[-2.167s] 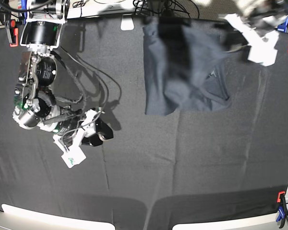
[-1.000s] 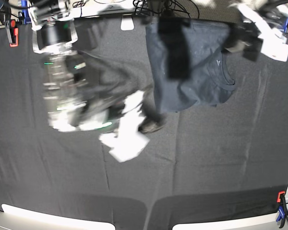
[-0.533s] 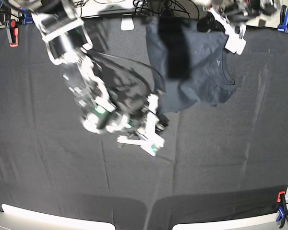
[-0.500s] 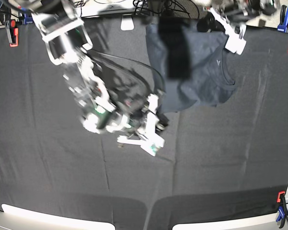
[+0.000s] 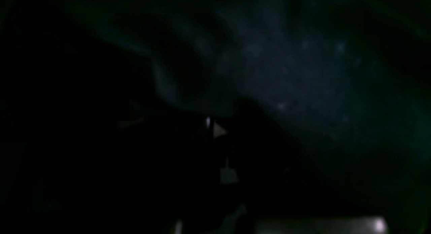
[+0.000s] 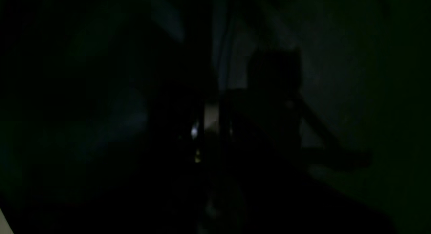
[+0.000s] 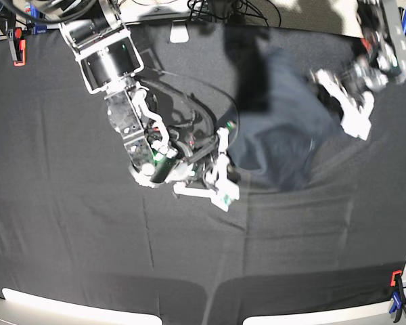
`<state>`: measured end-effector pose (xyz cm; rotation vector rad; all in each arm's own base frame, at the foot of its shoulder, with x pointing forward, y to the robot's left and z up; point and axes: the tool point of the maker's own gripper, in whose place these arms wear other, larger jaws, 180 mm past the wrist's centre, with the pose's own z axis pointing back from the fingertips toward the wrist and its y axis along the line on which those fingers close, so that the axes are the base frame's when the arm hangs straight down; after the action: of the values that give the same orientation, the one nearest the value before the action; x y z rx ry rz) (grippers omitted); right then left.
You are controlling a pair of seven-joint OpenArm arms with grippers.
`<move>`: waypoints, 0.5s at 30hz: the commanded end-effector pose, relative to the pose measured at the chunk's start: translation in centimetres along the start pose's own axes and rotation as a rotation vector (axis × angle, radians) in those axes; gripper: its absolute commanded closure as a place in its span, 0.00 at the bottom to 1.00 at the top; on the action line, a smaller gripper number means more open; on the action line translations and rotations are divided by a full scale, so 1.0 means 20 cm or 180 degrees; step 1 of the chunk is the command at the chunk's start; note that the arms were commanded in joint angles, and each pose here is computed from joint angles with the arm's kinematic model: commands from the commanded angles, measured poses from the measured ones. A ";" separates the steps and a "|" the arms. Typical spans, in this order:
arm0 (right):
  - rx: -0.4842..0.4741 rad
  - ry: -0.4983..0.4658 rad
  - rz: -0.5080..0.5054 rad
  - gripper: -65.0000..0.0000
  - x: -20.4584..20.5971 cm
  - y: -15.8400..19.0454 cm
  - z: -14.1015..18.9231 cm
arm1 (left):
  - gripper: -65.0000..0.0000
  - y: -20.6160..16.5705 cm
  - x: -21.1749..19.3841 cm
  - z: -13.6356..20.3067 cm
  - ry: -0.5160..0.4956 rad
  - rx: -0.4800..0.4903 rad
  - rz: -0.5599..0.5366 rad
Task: Layout the t-shirt on the table in an organized manner, then fold the t-shirt properly
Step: 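Fold the shirt over with both grippers into a compact square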
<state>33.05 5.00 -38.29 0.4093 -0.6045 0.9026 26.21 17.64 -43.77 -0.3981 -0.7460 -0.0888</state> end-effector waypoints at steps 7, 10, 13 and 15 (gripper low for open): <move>0.0184 -0.0242 0.0052 1.00 -0.02 0.23 0.06 | 1.00 0.02 0.28 -0.15 -0.0409 -0.0141 0.0004; 0.0163 -0.0316 0.0086 1.00 -0.05 0.31 0.10 | 1.00 0.03 0.38 -0.16 -0.0515 -0.0154 -0.0030; -0.0267 -0.0331 0.0017 1.00 -0.08 0.23 0.16 | 1.00 0.04 0.44 -0.14 -0.0592 -0.0134 -0.0082; -0.0555 -0.0427 -0.0119 1.00 -0.10 0.13 0.23 | 1.00 0.04 0.47 -0.09 -0.0686 -0.0153 -0.0088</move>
<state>27.57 2.50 -37.19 0.3237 -0.7325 0.7860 33.32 17.69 -40.80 -0.4516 -0.8967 -0.0818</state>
